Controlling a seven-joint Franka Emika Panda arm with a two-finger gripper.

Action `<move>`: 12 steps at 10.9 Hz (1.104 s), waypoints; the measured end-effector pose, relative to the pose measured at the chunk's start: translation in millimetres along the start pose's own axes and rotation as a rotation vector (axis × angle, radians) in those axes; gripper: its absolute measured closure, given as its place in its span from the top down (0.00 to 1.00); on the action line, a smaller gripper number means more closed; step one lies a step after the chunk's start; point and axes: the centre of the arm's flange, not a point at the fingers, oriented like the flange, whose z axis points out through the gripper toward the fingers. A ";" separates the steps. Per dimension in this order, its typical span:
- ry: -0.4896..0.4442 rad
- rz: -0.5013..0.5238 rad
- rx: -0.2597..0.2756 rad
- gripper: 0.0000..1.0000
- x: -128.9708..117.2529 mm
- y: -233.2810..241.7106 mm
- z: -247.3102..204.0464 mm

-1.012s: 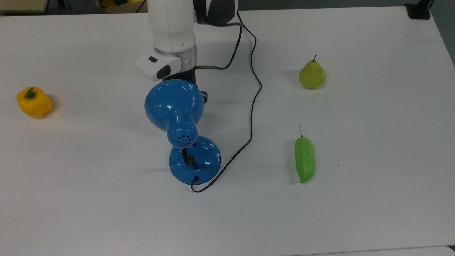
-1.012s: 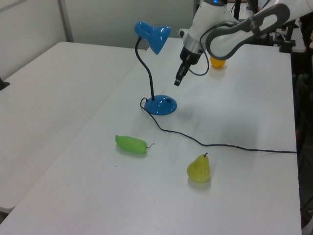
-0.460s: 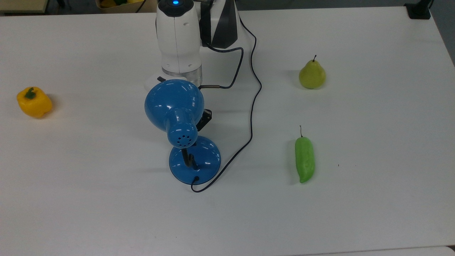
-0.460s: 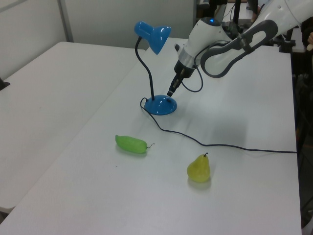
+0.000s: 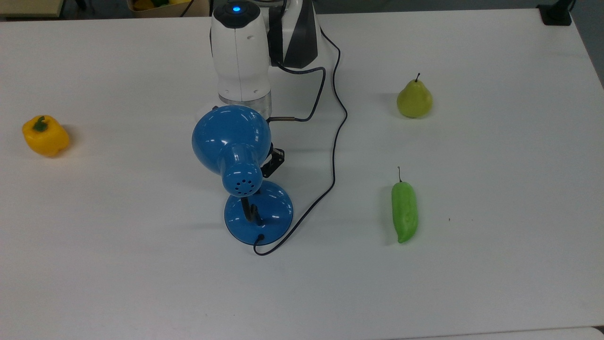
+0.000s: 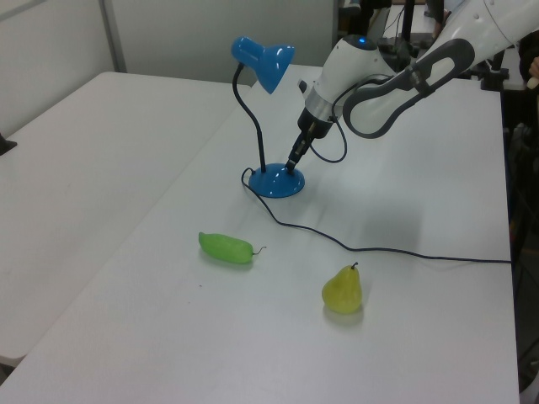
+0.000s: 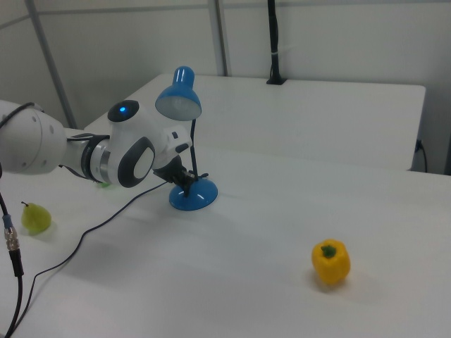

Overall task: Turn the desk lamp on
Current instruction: 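Press the switch on the lamp base with the gripper tip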

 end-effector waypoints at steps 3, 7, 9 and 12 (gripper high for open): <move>0.017 -0.001 0.008 0.01 -0.3 -6.2 4.7; 0.017 -0.001 0.008 0.01 -0.2 -6.2 4.8; 0.017 -0.001 0.008 0.01 -0.1 -6.2 5.1; 0.017 0.000 0.008 0.01 -0.5 -6.0 7.9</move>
